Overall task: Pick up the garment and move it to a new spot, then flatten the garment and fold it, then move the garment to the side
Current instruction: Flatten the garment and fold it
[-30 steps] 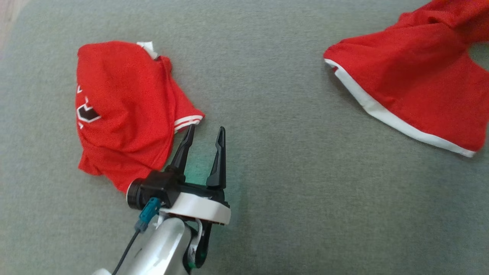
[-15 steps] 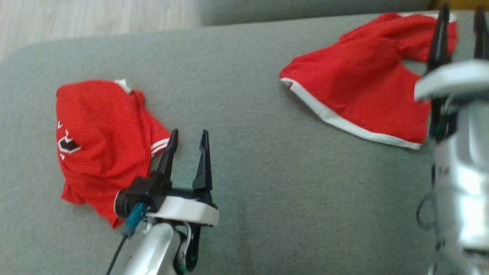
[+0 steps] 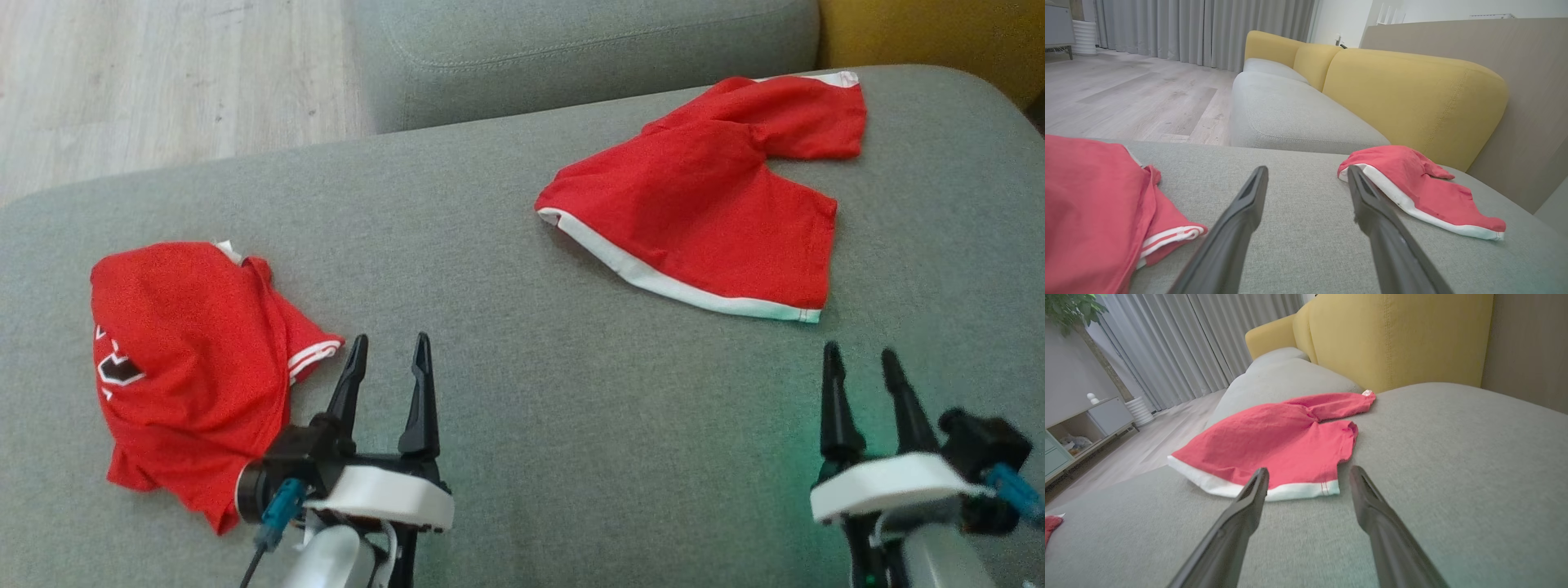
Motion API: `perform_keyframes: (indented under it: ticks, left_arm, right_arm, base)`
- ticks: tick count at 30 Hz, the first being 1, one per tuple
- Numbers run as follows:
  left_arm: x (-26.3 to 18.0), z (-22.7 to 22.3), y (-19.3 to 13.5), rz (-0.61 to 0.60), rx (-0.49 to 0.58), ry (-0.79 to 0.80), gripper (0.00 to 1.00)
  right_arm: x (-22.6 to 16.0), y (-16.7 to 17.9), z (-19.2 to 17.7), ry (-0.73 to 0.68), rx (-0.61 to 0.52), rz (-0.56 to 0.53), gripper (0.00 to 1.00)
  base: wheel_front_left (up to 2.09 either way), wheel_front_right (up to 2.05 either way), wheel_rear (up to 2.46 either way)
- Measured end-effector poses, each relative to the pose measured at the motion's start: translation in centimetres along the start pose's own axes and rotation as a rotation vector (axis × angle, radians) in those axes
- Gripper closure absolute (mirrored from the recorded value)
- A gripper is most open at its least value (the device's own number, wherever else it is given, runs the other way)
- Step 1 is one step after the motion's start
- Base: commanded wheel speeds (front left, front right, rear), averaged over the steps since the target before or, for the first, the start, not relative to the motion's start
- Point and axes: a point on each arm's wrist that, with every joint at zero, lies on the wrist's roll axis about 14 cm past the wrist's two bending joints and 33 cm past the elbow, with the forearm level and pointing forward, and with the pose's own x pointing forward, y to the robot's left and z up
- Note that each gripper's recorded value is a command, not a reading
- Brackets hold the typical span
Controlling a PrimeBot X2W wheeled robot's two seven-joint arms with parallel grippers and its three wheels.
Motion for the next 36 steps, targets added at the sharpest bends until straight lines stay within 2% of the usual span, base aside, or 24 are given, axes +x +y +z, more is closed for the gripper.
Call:
perform_keyframes:
  ticks: [5, 13, 20, 26, 35, 36]
  left_arm:
    - [-0.1, -0.5, 0.2, 0.004, 0.001, 0.013, 0.00]
    - [0.2, -2.1, 1.1, 0.017, 0.000, 0.058, 0.00]
    - [0.7, -2.8, 2.2, 0.042, -0.002, 0.077, 0.00]
    - [0.8, -3.0, 3.2, 0.068, -0.002, 0.083, 0.00]
    - [1.1, -3.1, 3.7, 0.075, 0.007, 0.087, 0.00]
    - [1.1, -3.1, 3.7, 0.074, 0.008, 0.086, 0.00]
  right_arm:
    - [-0.9, -0.6, -0.8, 0.019, 0.004, -0.021, 0.00]
    - [2.1, -2.6, -3.4, 0.177, -0.021, -0.088, 0.00]
    - [5.3, -2.0, -5.1, 0.257, -0.027, -0.082, 0.00]
    - [6.2, -1.6, -7.3, 0.332, -0.050, -0.078, 0.00]
    - [7.9, -0.7, -7.5, 0.333, -0.096, -0.052, 0.00]
    - [7.9, -0.7, -7.6, 0.335, -0.096, -0.052, 0.11]
  base:
    - [0.00, 0.00, 0.00]
    - [0.00, 0.00, 0.00]
    - [0.00, 0.00, 0.00]
    - [0.00, 0.00, 0.00]
    - [0.00, 0.00, 0.00]
    - [0.00, 0.00, 0.00]
